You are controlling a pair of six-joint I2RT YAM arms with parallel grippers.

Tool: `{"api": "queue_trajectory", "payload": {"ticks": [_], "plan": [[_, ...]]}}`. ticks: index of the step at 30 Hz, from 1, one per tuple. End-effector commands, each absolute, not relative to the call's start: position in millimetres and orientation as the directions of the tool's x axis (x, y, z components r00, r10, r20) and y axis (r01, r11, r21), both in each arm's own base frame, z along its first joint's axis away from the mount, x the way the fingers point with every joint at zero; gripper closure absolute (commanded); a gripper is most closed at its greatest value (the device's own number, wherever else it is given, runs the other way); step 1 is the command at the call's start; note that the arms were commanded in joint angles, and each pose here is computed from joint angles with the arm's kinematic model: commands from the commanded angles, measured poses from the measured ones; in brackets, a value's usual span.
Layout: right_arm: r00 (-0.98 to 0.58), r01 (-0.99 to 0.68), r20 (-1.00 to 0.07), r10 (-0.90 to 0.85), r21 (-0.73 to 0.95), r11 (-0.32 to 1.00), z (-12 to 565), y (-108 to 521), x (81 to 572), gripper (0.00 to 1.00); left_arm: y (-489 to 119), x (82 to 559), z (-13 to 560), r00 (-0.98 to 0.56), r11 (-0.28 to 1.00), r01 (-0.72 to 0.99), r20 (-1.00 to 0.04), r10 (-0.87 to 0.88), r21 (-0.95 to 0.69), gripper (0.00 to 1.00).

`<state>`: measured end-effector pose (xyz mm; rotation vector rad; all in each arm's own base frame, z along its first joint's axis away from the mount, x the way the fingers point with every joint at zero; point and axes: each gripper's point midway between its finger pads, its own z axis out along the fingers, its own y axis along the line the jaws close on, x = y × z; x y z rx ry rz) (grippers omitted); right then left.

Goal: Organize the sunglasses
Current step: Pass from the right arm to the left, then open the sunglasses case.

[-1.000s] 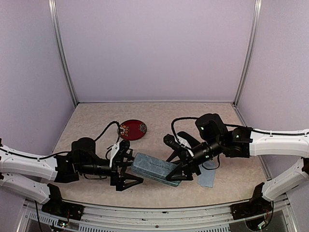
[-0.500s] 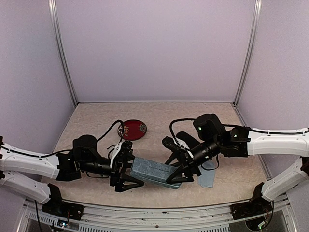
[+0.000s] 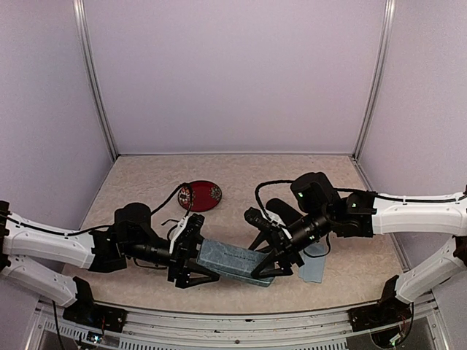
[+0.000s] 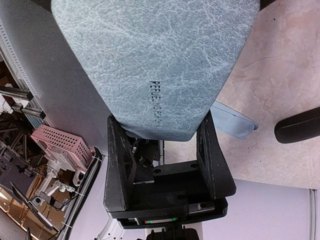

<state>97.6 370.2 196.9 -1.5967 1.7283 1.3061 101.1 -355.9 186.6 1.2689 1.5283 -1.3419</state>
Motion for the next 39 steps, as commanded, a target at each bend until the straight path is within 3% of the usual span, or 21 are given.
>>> {"api": "queue_trajectory", "payload": {"ticks": [1,17,24,28,35,39], "plan": [[-0.198,-0.943,-0.863,-0.464,0.298,-0.151,214,375,100,0.76,-360,101,206,-0.219,-0.066,0.971,-0.963,0.158,-0.231,0.23],[-0.221,-0.942,-0.861,-0.457,0.309,-0.127,210,377,104,0.74,-352,107,221,-0.227,-0.037,0.972,-0.968,0.102,-0.232,0.53],[-0.243,-0.947,-0.858,-0.453,0.311,-0.083,207,381,112,0.50,-351,112,219,-0.262,-0.005,0.965,-0.959,0.105,-0.264,0.75],[-0.257,-0.947,-0.853,-0.454,0.316,-0.059,205,384,116,0.35,-352,113,216,-0.273,0.002,0.962,-0.955,0.113,-0.274,1.00],[-0.268,-0.949,-0.839,-0.474,0.314,-0.020,196,393,119,0.05,-356,115,212,-0.287,0.005,0.957,-0.949,0.132,-0.289,1.00],[-0.269,-0.951,-0.828,-0.492,0.311,-0.003,191,398,120,0.02,-357,114,211,-0.290,-0.003,0.956,-0.947,0.137,-0.293,1.00]]}}
